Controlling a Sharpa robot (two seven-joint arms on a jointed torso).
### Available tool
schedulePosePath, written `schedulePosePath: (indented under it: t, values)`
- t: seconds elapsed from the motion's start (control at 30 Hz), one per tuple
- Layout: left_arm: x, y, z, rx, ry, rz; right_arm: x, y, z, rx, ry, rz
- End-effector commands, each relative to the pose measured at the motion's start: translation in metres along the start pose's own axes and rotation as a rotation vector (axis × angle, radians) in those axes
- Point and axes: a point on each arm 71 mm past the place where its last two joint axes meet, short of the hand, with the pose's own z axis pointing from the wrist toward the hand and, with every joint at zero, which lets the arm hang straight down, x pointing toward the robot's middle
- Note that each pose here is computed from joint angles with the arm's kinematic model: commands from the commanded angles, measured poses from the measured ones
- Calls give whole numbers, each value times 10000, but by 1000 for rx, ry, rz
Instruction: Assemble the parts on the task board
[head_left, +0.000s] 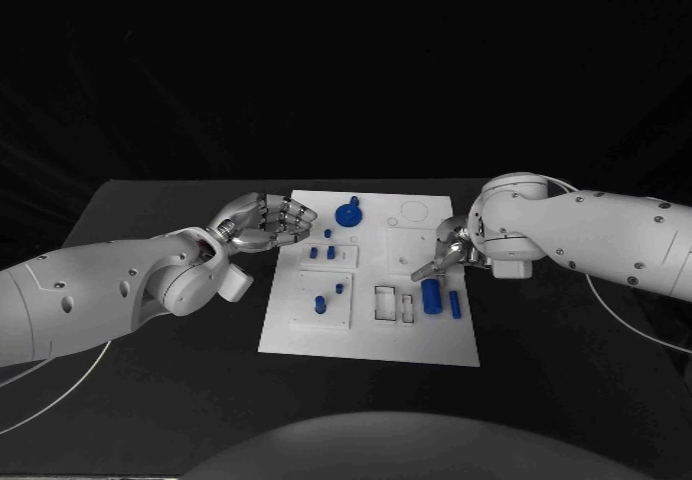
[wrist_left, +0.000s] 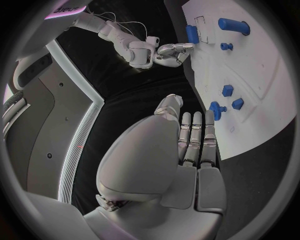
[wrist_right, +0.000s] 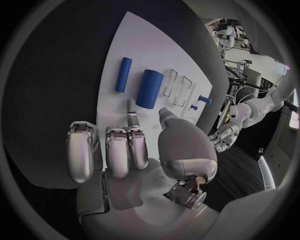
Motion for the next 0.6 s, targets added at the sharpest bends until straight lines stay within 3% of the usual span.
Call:
schedulePosePath:
  t: [0.03,0.6]
  values:
    - [27,-8,9,4,23,-7,25,2,7,8,25,-19]
    - [21,0,4,-3,27,-8,96,21,51,4,43,-19]
